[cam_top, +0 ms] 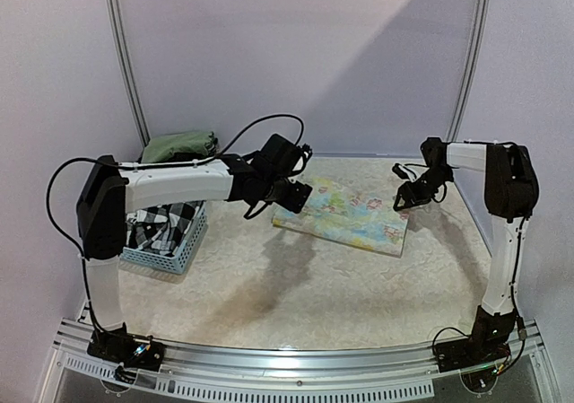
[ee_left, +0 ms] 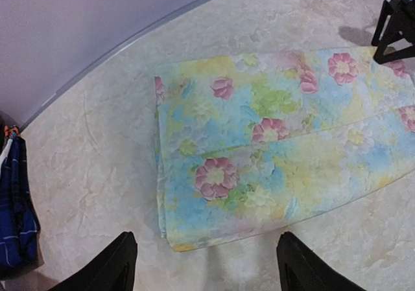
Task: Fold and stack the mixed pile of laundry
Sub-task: Adjust the rectangle-folded skirt at the center of the board.
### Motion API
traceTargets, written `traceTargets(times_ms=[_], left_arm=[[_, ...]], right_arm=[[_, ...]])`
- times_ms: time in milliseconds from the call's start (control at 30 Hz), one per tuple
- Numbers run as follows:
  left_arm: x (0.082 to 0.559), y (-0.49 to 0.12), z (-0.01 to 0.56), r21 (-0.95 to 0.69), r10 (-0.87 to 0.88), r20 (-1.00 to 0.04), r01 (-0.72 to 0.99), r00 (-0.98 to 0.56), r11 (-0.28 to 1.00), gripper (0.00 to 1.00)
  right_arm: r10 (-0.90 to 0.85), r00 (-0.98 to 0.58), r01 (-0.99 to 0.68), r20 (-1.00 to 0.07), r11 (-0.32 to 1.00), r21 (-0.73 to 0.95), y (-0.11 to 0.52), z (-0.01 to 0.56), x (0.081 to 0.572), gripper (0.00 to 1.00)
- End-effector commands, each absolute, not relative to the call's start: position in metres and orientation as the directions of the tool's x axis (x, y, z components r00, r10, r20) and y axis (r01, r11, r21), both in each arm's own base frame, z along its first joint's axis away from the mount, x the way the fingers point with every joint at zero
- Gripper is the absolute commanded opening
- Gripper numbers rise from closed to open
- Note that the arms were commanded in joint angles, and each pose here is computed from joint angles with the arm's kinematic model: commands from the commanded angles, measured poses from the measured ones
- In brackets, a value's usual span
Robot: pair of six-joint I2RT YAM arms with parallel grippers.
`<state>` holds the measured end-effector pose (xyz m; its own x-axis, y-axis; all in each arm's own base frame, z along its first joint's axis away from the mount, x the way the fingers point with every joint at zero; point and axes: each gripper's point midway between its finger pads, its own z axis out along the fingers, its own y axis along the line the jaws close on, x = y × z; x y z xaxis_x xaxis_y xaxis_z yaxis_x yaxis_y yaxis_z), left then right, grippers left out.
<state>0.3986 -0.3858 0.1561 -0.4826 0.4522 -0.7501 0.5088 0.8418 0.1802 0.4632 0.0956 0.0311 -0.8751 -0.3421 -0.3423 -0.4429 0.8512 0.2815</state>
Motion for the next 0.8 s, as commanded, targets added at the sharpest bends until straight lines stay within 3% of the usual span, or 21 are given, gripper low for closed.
traceTargets(times_ms=[0,67,267,400,467,533,600,767], left_arm=[[0.385,-0.396,0.171,0.098,0.382,-0.788,0.514,-0.483,0.852,0.75],[0.385,-0.396,0.166,0.106,0.394,-0.78,0.518,-0.486,0.849,0.75],[0.41,-0.391,0.162,0.137,0.421,-0.757,0.51,-0.499,0.849,0.76],[0.452,-0.369,0.155,0.085,0.341,-0.736,0.42,-0.585,0.904,0.76],[0.473,-0.357,0.147,0.033,0.273,-0.724,0.364,-0.633,0.931,0.76],[0.486,-0.346,0.136,-0.037,0.196,-0.7,0.308,-0.687,0.951,0.76],[0.492,-0.339,0.13,-0.101,0.125,-0.677,0.26,-0.725,0.96,0.76],[0.472,-0.324,0.113,-0.139,0.087,-0.623,0.22,-0.777,0.966,0.76]], right_arm=[[-0.323,-0.897,-0.417,-0.302,0.844,0.336,0.1,0.02,0.46,0.53],[-0.319,-0.902,-0.409,-0.29,0.845,0.345,0.101,0.017,0.458,0.47],[-0.298,-0.914,-0.379,-0.273,0.869,0.318,0.095,0.012,0.474,0.16],[-0.27,-0.917,-0.358,-0.294,0.881,0.309,0.096,0.018,0.496,0.12],[-0.26,-0.92,-0.349,-0.294,0.885,0.309,0.097,0.017,0.505,0.15],[-0.256,-0.926,-0.338,-0.279,0.891,0.303,0.096,0.013,0.51,0.34],[-0.256,-0.926,-0.334,-0.277,0.898,0.287,0.092,0.016,0.512,0.46],[-0.253,-0.877,-0.357,-0.408,0.912,0.202,0.079,0.084,0.513,0.63]])
